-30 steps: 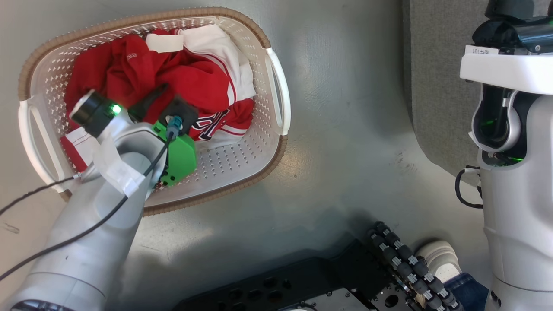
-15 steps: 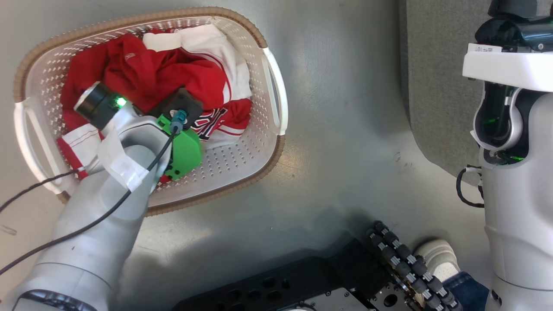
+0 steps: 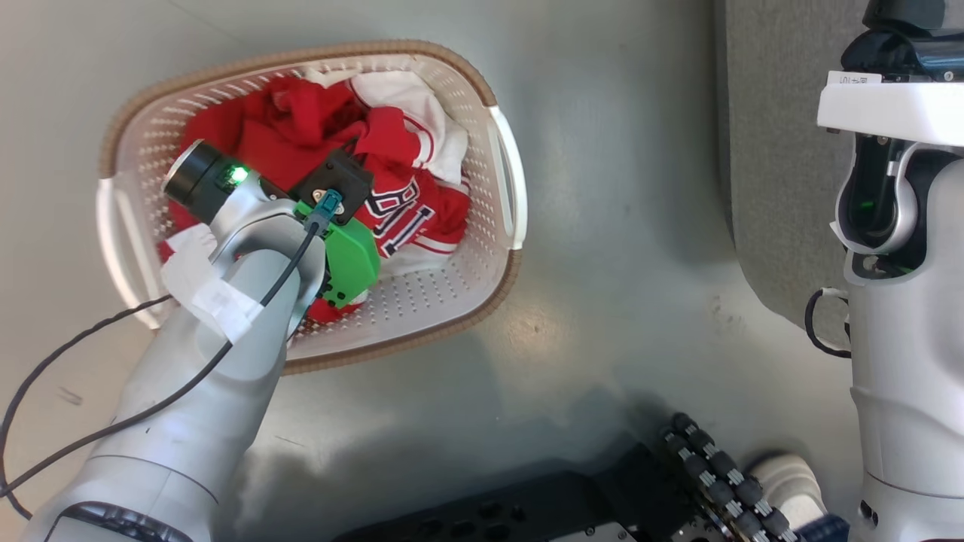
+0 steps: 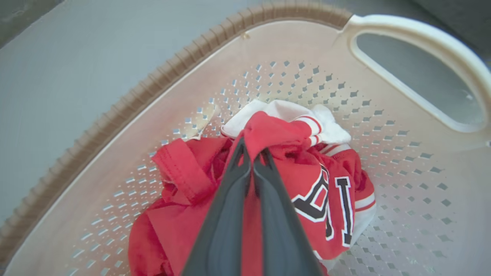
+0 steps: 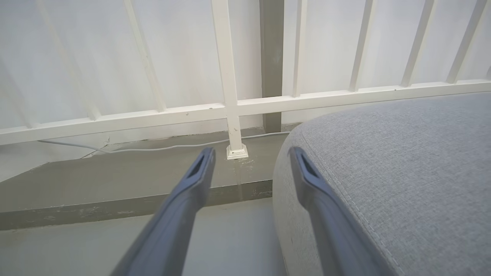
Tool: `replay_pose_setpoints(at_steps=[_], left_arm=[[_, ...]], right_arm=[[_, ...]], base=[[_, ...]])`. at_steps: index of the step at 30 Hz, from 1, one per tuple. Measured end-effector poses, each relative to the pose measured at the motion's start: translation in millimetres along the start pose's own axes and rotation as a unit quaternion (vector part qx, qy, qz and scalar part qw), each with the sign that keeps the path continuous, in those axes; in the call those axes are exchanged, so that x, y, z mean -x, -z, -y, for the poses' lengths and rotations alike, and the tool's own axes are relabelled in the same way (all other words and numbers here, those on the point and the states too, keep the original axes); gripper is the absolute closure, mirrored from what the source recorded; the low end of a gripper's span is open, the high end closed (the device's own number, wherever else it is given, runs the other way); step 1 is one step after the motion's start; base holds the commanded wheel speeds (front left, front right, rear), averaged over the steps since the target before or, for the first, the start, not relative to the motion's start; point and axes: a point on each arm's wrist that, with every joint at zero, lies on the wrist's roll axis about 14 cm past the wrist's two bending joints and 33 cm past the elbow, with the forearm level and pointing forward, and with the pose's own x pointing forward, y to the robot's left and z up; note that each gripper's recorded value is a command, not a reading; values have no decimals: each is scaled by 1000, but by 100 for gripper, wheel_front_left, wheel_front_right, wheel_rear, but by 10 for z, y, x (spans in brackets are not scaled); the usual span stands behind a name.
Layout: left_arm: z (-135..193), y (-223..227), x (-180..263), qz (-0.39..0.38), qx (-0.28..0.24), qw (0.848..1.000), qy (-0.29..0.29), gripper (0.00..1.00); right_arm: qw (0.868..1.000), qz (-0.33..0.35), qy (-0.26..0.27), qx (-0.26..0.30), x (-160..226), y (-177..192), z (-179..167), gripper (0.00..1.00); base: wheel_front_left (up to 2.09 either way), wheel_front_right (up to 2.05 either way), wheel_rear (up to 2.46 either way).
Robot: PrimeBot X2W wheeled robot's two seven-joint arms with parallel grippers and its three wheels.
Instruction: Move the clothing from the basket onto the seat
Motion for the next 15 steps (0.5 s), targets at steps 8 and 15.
replay_pose_setpoints(at_steps=[8,15], left_arm=[[-69,-423,199,45,2,999,-22,100],[-110,-908,432,97,1,994,-43,100]], right_arm=[[1000,6,-4,4,44,-156,-32,0],[1000,3,-8,-2,169,-286,-51,0]], base=[[0,0,0],[0,0,0]])
